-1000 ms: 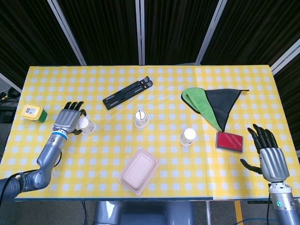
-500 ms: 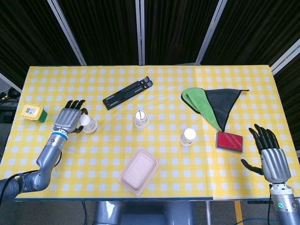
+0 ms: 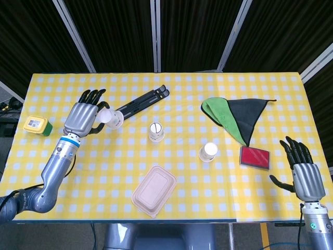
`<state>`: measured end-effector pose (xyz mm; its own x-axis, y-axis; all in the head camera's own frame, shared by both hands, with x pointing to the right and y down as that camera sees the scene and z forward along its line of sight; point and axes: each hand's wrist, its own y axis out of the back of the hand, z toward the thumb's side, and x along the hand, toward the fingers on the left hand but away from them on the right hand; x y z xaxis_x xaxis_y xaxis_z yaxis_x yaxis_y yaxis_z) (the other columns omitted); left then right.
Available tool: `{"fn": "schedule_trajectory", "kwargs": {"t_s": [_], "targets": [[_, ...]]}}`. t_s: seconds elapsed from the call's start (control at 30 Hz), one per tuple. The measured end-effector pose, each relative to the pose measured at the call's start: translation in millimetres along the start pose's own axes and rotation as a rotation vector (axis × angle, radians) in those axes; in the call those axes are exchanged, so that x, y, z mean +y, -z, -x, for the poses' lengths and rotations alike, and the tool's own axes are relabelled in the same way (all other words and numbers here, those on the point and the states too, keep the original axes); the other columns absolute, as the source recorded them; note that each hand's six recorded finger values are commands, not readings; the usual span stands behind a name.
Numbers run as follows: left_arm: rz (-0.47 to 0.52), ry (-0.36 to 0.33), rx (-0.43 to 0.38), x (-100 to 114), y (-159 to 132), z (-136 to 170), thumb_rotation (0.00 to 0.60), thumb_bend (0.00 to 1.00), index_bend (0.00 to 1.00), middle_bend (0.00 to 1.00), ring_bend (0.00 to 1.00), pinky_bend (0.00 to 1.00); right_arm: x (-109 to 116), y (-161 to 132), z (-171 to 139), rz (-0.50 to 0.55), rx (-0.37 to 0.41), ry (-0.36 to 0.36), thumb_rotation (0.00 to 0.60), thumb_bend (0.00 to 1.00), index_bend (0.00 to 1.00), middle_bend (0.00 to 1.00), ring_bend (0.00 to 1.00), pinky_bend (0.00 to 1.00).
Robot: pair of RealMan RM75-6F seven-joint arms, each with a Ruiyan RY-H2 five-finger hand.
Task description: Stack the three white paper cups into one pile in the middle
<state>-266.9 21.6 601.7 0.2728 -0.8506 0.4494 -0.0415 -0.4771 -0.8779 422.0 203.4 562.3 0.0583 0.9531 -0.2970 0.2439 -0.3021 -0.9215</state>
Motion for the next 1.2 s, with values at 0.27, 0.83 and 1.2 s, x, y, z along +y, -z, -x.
{"fn": "schedule_trajectory", "kwargs": {"t_s": [0.27,0.83,1.2], "targets": [[-0.014,0.002,-0.049,-2.3,-34.4,-22.6,0.6,0.4,0.38,0.0,0.0,0.0,-1.1,9.6,5.4,0.029,-0.03,-0.015,0.6,0.06,0.09,0.0,0.0,0.0],[-0.042,0.088,-0.113,-36.4,-103.5,-56.4,0.6,0.4,0.38,0.0,0.0,0.0,1.6,27.5,14.5,0.089,-0.081,-0.024,0.6,0.06,0.09,0.0,0.0,0.0],[-0.03,0.108,-0.144,-51.3,-125.8,-65.3,0.6,0.4,0.36,0.0,0.0,0.0,3.0,31.7,15.4,0.098,-0.091,-0.023,0.6,0.06,0.09,0.0,0.0,0.0]]}}
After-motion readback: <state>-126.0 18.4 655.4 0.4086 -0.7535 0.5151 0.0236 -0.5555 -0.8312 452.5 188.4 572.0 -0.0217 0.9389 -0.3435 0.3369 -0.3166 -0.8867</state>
